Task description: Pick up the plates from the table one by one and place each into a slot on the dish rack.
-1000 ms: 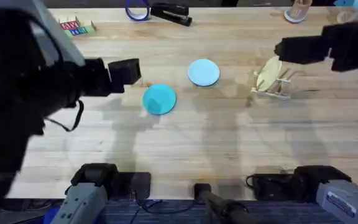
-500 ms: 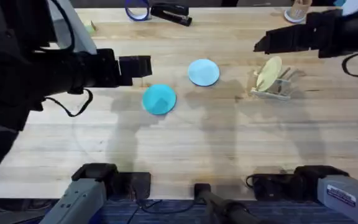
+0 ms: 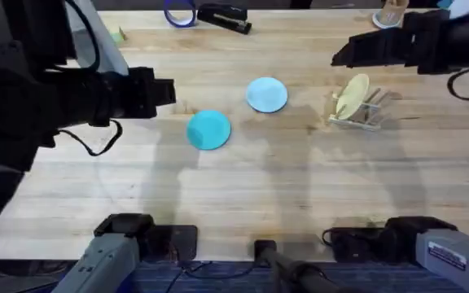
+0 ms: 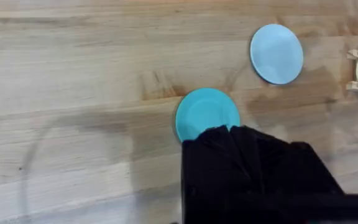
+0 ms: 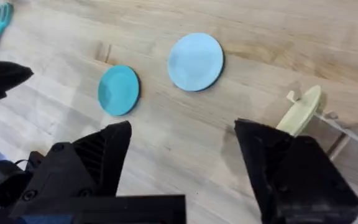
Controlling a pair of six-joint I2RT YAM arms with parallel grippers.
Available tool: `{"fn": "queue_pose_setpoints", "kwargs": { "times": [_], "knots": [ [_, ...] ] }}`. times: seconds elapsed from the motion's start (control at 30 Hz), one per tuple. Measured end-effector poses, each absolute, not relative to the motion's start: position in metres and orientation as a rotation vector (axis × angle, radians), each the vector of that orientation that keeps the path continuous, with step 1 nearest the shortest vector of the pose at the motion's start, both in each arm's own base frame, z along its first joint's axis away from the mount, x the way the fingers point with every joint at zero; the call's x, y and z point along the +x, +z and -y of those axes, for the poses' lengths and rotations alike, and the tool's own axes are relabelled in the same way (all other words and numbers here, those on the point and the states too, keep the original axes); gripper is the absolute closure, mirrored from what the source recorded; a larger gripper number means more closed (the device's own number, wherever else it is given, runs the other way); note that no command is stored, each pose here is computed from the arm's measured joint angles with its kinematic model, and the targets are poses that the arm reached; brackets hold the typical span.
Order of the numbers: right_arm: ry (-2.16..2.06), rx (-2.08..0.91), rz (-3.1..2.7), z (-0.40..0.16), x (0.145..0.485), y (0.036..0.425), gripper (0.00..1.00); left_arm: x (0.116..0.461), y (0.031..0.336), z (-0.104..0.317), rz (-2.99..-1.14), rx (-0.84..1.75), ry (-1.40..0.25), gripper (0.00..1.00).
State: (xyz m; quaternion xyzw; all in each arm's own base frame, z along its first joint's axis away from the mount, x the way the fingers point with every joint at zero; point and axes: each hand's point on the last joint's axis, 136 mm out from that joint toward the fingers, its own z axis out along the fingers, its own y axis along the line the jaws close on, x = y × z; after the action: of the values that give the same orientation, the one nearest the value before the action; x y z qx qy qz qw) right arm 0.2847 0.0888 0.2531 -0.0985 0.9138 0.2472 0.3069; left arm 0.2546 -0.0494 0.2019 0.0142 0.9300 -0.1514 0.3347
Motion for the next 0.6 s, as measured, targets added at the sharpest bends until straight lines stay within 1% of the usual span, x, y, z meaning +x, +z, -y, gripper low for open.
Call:
{"fn": "queue_pose_setpoints", "kwargs": {
  "times": [0.13, 0.3, 0.6],
  "knots": [
    [0.654, -0.261, -2.417, -0.089, 0.285, 0.253, 0.006, 0.255, 0.2, 0.049, -2.437, 0.043, -0.392, 0.961],
    [0.654, -0.261, -2.417, -0.089, 0.285, 0.253, 0.006, 0.255, 0.184, 0.051, -2.504, 0.09, -0.395, 0.961],
    [0.666, -0.231, -2.424, -0.089, 0.285, 0.253, 0.006, 0.258, 0.164, 0.07, -2.55, 0.31, -0.511, 0.961]
  ]
}}
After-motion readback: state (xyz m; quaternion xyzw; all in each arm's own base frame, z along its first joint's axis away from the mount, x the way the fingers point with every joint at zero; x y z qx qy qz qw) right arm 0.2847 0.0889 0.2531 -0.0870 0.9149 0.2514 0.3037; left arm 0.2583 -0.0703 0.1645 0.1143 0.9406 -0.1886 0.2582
